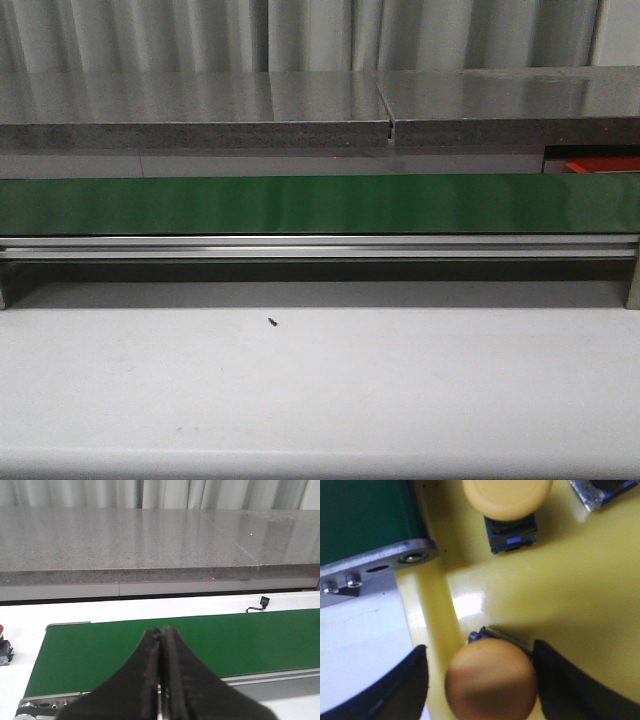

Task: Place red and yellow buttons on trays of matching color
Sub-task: 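Place the yellow button in the yellow tray, release, withdraw right gripper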

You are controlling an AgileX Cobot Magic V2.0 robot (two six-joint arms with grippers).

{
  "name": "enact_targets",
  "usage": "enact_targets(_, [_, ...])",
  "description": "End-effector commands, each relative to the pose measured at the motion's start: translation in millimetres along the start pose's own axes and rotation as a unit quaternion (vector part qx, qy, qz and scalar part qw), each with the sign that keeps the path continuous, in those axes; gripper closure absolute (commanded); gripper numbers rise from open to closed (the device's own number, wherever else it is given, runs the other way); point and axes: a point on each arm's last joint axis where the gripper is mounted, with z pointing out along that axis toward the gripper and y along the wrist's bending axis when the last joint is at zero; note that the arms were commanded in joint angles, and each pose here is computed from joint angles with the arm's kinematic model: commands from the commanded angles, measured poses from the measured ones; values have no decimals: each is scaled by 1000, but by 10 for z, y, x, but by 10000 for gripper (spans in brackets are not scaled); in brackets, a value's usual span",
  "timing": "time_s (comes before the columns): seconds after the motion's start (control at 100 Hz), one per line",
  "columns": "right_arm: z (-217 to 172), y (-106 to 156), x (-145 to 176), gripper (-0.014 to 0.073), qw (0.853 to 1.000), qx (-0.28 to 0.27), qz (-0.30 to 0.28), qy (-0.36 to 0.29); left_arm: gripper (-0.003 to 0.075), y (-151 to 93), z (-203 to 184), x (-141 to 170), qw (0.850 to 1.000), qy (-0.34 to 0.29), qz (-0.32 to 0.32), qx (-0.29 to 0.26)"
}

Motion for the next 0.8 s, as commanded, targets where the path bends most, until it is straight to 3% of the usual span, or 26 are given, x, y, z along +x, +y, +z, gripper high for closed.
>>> enact_targets(0.0, [-142, -6, -111, -17, 999, 6, -1, -41, 739, 10, -17, -116, 999, -29, -13, -10])
enact_targets(0.34, [-901, 249, -169, -20, 987, -21, -29, -154, 739, 10, -17, -116, 999, -29, -13, -10])
enact_targets(0.57, [-1467, 668, 20, -20, 960, -75, -134, -232, 739, 10, -17, -116, 999, -29, -13, -10])
enact_targets(0.79, [-1714, 887, 296, 20, 941, -127, -203, -239, 739, 10, -17, -116, 999, -29, -13, -10])
